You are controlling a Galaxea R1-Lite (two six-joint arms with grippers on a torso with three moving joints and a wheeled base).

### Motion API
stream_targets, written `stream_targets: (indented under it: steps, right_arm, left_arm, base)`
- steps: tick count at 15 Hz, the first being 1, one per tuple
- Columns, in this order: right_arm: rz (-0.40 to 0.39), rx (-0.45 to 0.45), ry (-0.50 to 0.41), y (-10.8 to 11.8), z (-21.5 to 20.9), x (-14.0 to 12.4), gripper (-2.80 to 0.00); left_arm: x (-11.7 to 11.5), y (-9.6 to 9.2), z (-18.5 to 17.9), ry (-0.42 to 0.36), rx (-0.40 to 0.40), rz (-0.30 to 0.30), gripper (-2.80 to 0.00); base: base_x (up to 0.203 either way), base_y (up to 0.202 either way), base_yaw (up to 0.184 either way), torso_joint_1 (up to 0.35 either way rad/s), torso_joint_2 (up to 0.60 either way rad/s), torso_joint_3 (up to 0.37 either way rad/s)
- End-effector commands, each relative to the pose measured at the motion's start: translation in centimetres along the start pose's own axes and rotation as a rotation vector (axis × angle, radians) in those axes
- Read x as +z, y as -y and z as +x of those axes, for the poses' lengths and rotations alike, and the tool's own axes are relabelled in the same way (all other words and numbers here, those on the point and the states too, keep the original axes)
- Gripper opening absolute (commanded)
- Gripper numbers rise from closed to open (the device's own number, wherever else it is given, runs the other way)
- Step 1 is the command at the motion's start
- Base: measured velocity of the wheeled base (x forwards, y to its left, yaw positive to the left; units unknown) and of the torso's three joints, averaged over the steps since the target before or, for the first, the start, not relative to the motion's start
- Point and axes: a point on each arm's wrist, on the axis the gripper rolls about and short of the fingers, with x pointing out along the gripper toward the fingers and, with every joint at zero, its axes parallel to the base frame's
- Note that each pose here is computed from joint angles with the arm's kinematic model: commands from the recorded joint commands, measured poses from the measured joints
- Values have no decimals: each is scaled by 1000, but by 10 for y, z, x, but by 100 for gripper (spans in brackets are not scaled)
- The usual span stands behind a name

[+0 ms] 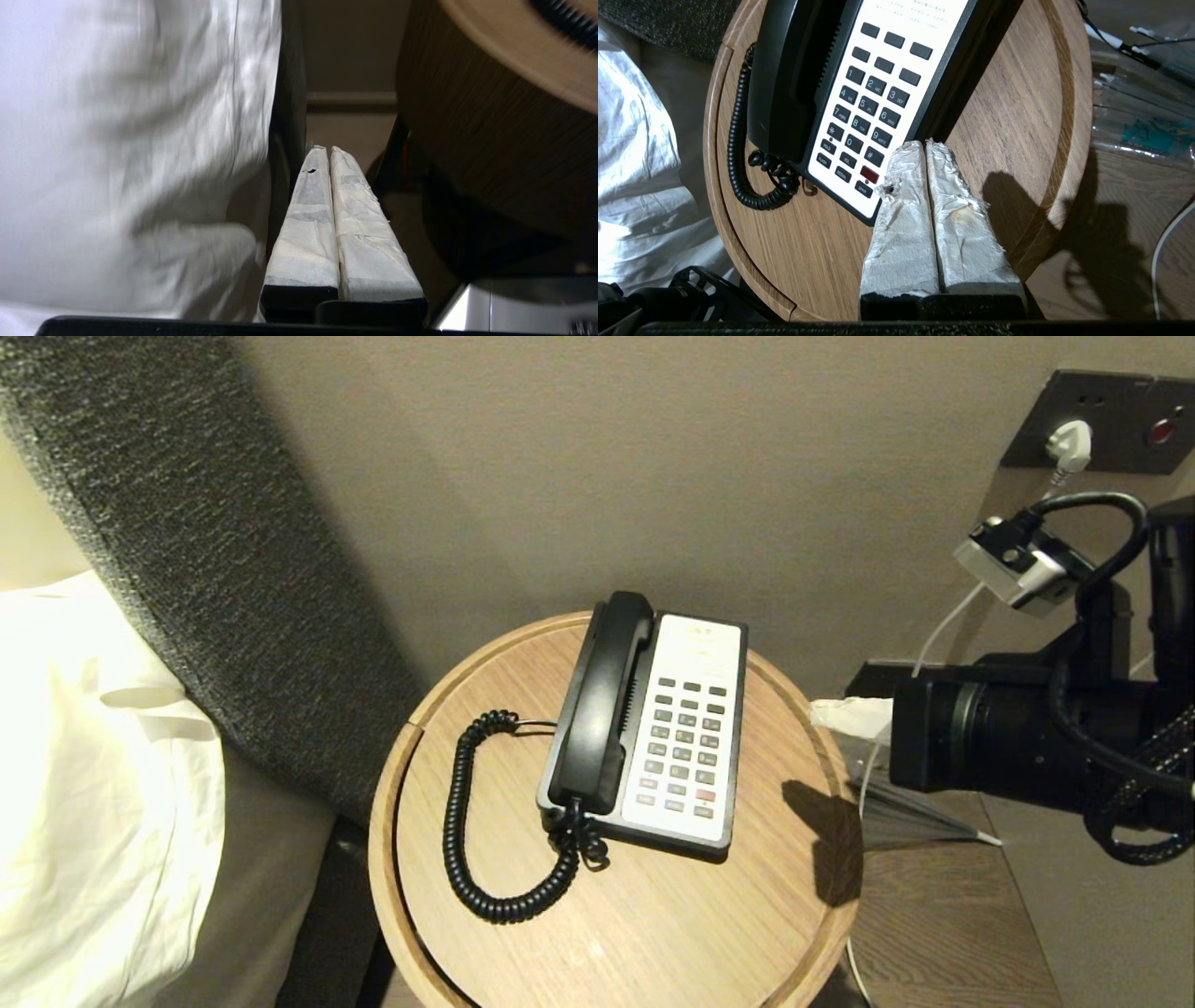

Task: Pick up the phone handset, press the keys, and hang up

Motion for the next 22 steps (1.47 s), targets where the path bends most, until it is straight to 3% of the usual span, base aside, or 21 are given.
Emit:
stream_targets:
  steps: [1, 10, 18, 22]
  right_arm:
    - [4, 2, 7, 0, -3, 0, -280]
    - [17, -22, 22, 9, -11, -1, -280]
    - [71, -158, 49, 44, -26, -9, -280]
    - [78, -174, 61, 49, -38, -15, -280]
  left_arm:
    - [-3, 0, 4, 64, -7, 5, -280]
    - [-3, 0, 5, 88, 5, -7, -280]
    - [-3, 0, 5, 88, 7, -8, -280]
    - [-3, 0, 5, 88, 6, -8, -280]
  base:
    - [0, 0, 0, 0, 0, 0]
    - [0, 0, 0, 0, 0, 0]
    - [0, 0, 0, 0, 0, 0]
    - [0, 0, 0, 0, 0, 0]
